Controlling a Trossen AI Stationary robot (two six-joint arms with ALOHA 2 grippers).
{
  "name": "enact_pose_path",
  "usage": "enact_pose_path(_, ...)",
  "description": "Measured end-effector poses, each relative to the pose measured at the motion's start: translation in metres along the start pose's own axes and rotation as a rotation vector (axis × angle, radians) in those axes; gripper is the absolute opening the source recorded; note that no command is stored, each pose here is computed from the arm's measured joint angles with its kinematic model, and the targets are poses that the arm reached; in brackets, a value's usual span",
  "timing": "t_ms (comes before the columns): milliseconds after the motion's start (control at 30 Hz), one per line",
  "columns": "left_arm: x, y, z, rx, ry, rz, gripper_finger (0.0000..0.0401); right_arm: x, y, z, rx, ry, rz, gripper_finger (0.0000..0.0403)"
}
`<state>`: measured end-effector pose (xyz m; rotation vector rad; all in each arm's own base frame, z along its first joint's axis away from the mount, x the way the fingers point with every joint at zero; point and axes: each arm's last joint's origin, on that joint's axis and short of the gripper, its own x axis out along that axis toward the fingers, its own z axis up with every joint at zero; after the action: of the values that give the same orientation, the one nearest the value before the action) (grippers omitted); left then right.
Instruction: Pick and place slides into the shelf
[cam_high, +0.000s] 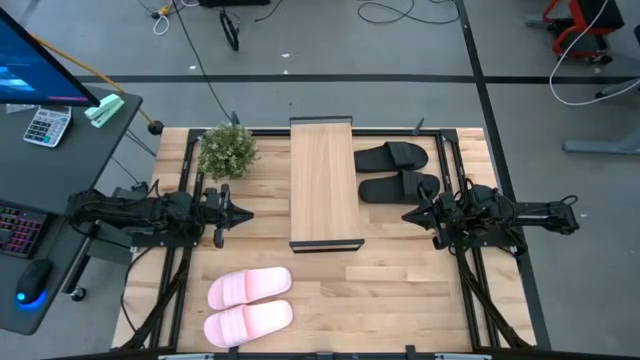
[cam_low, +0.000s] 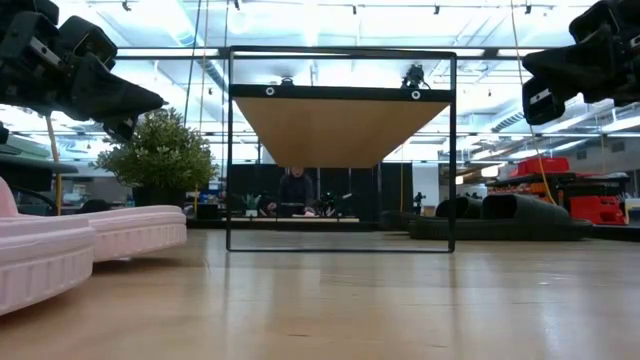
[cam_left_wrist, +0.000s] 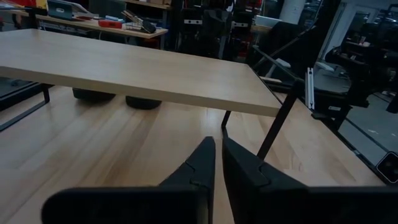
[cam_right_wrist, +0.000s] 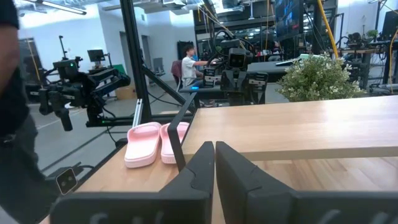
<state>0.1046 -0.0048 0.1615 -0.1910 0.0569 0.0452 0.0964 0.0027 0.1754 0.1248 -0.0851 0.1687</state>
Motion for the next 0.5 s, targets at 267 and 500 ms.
enact_pose_path(267,0.0000,0.0000,0.0000,0.000,0.000,0.000,0.0032,0.0000,-0.0001,-0.0001,0.000,0.000,-0.001,0.0023)
enact_pose_path(500,0.0000,0.0000,0.0000,0.000,0.000,0.000,0.0025,0.0000,0.0000,-0.0001,0.000,0.000,0.000,0.0023)
